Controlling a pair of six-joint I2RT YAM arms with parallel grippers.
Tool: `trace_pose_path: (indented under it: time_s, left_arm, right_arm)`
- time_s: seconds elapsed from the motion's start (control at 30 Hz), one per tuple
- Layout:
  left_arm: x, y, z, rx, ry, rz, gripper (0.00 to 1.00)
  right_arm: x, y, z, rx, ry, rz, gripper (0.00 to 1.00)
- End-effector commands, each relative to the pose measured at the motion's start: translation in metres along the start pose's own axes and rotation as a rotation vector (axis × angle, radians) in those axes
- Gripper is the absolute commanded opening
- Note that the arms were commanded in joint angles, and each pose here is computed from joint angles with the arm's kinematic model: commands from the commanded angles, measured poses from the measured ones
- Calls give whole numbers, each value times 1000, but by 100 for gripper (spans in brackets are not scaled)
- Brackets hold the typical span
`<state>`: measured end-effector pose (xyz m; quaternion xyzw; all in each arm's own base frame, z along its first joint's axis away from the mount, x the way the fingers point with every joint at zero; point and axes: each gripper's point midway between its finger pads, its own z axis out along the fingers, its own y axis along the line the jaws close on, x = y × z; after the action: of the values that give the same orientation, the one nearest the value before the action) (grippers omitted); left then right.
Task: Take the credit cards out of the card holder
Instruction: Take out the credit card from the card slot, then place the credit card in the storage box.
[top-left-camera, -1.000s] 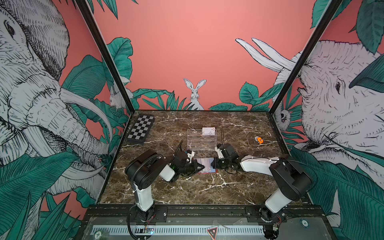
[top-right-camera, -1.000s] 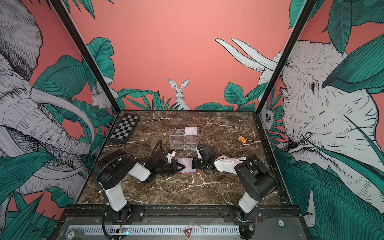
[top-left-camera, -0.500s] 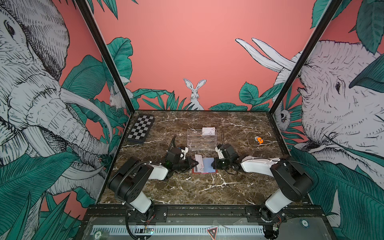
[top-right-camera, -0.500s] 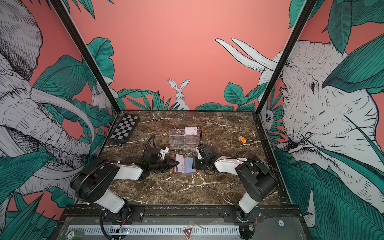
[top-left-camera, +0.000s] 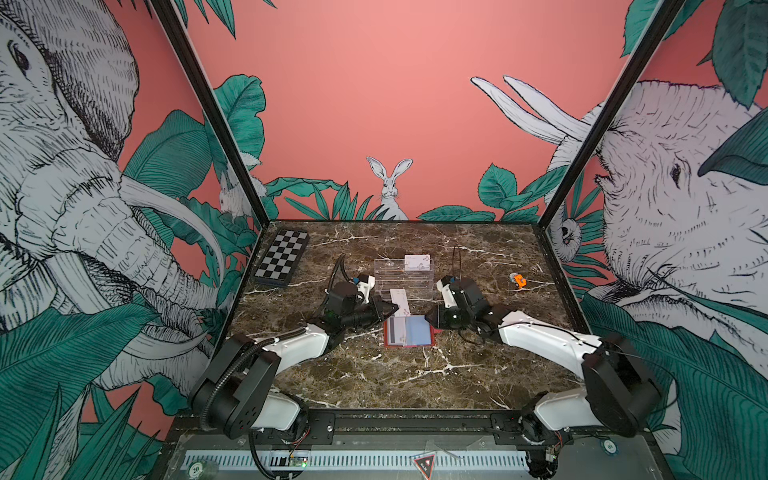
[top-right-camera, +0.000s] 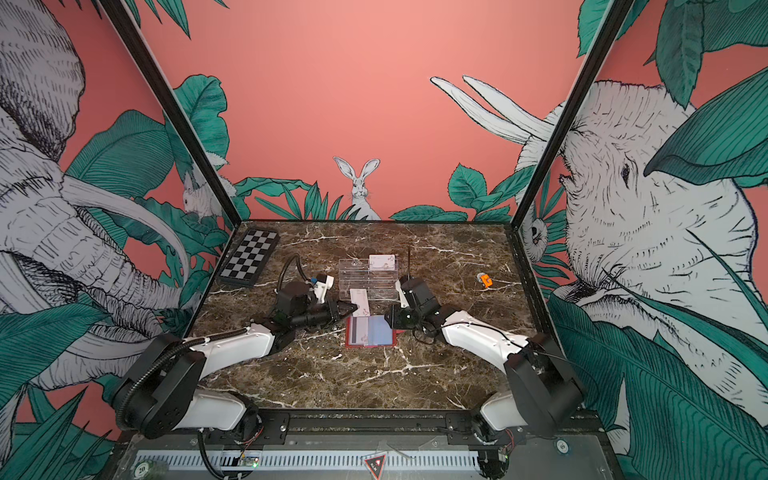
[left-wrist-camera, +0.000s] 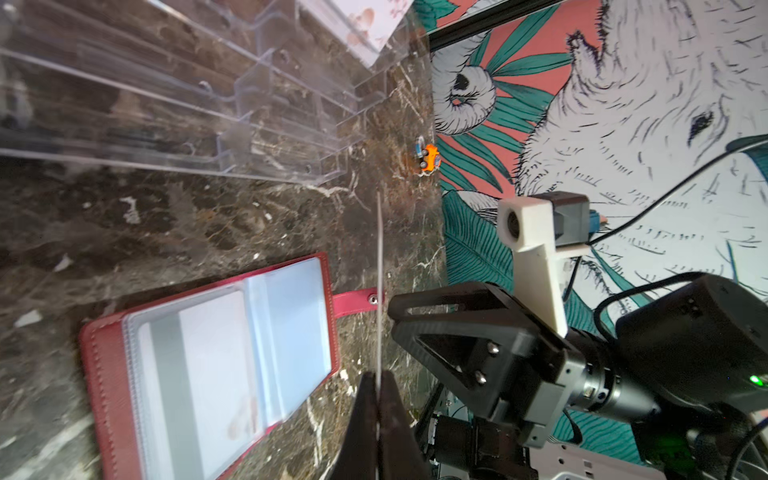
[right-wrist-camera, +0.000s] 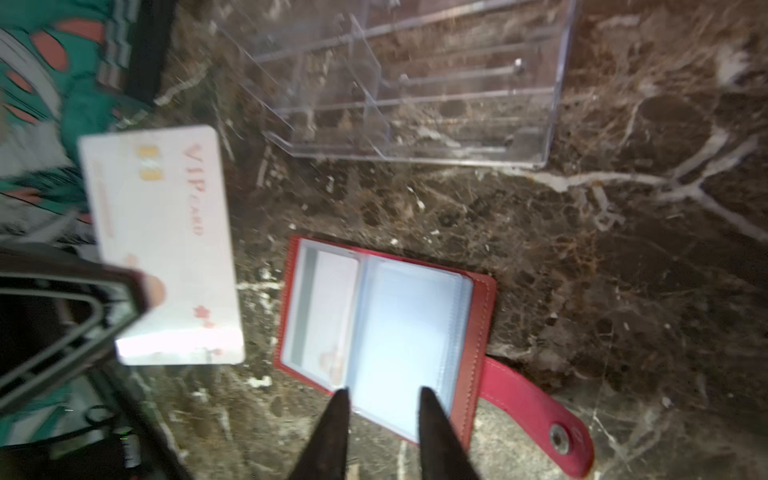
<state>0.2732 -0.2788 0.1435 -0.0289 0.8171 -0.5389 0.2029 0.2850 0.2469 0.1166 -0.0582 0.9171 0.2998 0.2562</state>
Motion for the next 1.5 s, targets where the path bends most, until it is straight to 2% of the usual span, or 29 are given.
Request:
trace_pose_path:
  time_s: [0.0, 0.1, 0.17, 0.33, 0.53, 0.57, 0.83, 1.0, 1.27, 1.47]
  left_arm:
    - [-16, -27, -3, 69, -44, -9, 0]
    - [-31, -42, -4, 130, -100, -53, 0]
    - [-41, -55, -6, 185, -138, -78, 0]
    - [-61, -97, -7, 313, -154, -75, 0]
    - [-65, -116, -9, 341, -143, -33, 0]
    - [-60, -118, -9, 349, -115, -24, 0]
    - [-52, -127, -9, 367, -67, 30, 0]
    - [-44, -139, -6, 398, -30, 71, 0]
    - [-32, -147, 5, 427, 19, 93, 0]
    - [-26, -150, 13, 447, 49, 99, 0]
  right_arm:
    - [-26, -6, -23, -15, -68, 30, 52]
    - [-52, -8, -47, -86, -168, 102, 74]
    - [-66, -7, -61, -154, -230, 150, 81]
    - [-90, 1, -86, -283, -290, 190, 82]
    - [-98, 2, -100, -323, -294, 164, 83]
    - [-99, 4, -101, -337, -290, 152, 83]
    - [-105, 28, -115, -449, -208, 8, 78]
    - [-114, 49, -121, -545, -169, -80, 71]
    - [-127, 64, -120, -642, -151, -105, 56]
    - [-117, 74, -109, -677, -102, -118, 47]
